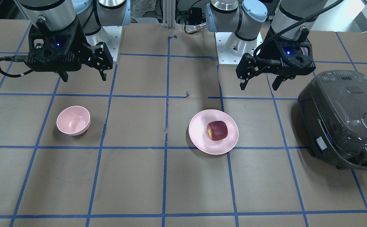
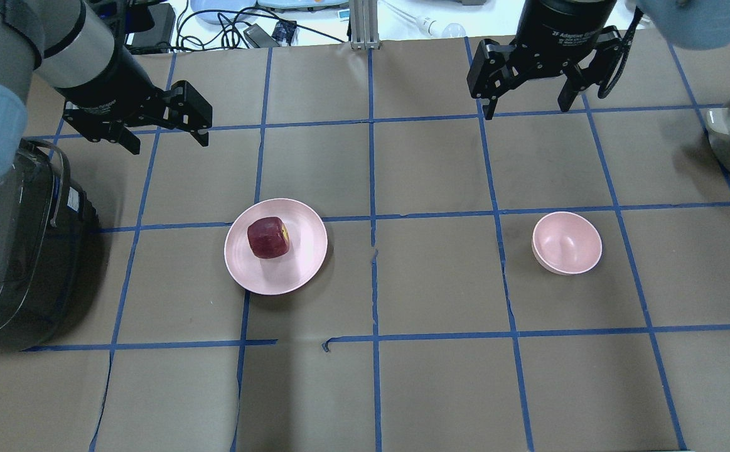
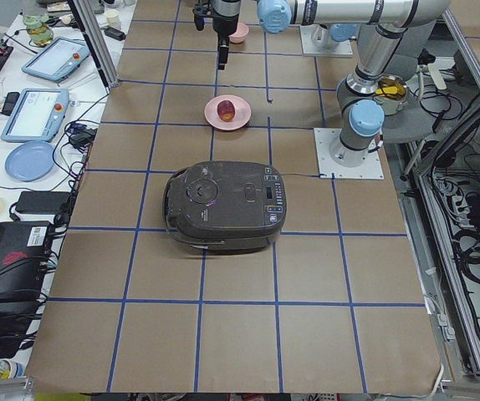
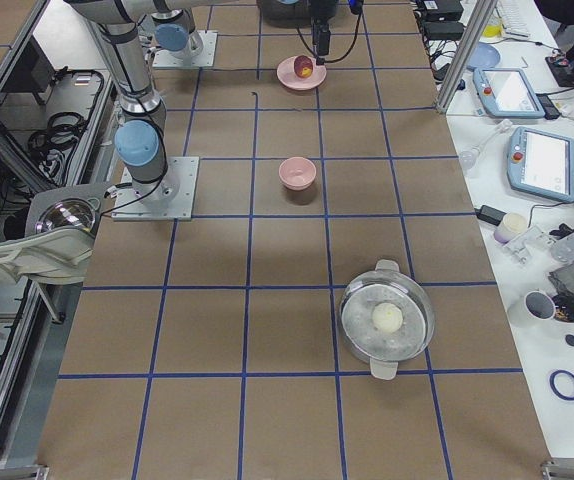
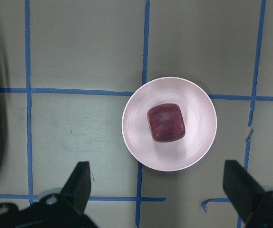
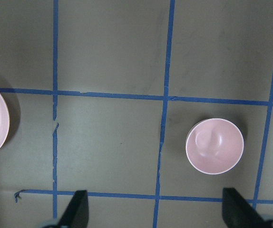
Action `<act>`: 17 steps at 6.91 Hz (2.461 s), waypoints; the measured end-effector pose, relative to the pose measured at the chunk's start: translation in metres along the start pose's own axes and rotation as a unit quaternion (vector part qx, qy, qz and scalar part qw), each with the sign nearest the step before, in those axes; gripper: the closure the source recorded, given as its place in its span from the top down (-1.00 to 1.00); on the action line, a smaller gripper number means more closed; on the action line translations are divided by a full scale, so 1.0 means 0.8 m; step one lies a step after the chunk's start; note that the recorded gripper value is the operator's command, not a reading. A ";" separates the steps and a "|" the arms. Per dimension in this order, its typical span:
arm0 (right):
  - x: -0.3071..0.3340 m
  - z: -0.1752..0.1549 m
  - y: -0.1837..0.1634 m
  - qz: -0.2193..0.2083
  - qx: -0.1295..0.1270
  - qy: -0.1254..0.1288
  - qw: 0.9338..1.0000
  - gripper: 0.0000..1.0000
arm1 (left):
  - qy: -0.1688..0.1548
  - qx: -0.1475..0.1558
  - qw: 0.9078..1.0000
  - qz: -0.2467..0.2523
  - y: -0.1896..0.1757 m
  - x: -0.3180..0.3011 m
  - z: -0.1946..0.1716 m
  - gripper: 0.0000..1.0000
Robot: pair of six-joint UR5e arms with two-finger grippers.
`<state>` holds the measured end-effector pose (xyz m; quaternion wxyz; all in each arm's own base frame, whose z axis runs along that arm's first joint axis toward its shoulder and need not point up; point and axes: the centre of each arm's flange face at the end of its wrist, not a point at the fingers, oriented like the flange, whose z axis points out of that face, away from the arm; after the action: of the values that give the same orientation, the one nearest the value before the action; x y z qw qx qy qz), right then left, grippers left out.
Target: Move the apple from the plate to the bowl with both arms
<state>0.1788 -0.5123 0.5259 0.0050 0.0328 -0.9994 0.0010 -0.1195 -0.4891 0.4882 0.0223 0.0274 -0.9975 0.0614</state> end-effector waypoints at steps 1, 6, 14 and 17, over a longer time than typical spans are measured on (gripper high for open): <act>0.000 0.000 0.000 0.000 0.000 0.000 1.000 1.00 | -0.001 -0.004 1.000 0.000 0.000 0.000 0.005 1.00; 0.001 0.000 0.000 0.001 -0.001 0.000 1.000 1.00 | 0.002 -0.034 0.999 -0.004 0.006 0.014 0.066 1.00; 0.011 0.006 -0.001 0.004 -0.006 0.020 1.000 1.00 | 0.002 -0.070 0.992 -0.109 0.041 0.048 0.340 0.43; 0.018 0.011 -0.001 0.008 -0.013 0.025 1.000 1.00 | -0.001 -0.076 0.993 -0.093 0.037 0.049 0.361 -0.92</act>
<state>0.1646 -0.5141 0.5176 0.0309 0.0244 -0.9992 -0.0110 -0.1721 -0.4973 0.2004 0.0285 0.1186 -0.9924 -0.0165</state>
